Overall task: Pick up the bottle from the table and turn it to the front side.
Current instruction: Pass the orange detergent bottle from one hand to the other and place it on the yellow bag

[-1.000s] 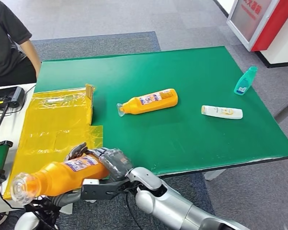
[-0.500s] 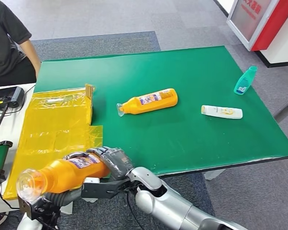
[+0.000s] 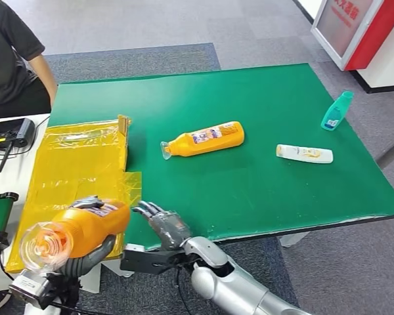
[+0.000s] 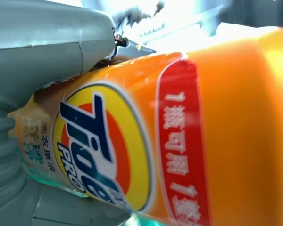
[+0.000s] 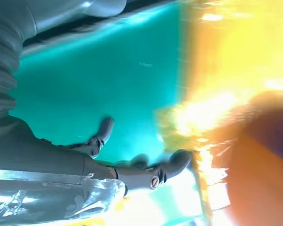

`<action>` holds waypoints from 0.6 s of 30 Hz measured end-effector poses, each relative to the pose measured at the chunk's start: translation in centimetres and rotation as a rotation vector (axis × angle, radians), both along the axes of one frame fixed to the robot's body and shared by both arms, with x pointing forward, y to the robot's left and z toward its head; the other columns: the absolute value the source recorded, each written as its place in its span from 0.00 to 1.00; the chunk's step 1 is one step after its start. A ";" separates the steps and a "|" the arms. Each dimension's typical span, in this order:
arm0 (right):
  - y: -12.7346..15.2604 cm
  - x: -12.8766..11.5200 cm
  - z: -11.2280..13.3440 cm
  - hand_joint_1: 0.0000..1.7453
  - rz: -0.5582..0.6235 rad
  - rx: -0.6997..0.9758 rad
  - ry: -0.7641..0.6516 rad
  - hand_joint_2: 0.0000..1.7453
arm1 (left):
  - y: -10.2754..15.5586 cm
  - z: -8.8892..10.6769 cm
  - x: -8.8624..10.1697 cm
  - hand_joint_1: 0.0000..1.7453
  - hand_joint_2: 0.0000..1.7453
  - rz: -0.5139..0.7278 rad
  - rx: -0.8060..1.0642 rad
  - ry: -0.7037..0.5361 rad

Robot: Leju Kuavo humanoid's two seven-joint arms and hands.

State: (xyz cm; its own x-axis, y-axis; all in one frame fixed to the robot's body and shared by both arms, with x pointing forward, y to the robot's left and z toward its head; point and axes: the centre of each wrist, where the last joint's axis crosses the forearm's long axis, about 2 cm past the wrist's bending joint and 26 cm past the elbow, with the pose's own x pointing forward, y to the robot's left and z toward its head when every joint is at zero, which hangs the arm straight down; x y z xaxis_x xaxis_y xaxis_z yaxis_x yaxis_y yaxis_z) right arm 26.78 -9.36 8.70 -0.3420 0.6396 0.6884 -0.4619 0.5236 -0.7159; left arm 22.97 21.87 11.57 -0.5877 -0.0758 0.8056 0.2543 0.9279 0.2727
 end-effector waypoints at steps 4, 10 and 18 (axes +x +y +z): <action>-1.3 -1.0 -1.1 0.00 -0.052 -0.004 0.032 1.00 | 1.2 1.2 0.4 1.00 1.00 0.213 0.084 -0.045; -2.9 -2.3 -2.0 0.00 -0.111 0.000 0.064 1.00 | 3.9 1.8 1.0 1.00 1.00 0.478 0.381 0.041; -4.5 -4.3 -2.6 0.00 -0.151 0.013 0.107 1.00 | 9.2 1.1 2.8 1.00 1.00 0.669 0.779 0.256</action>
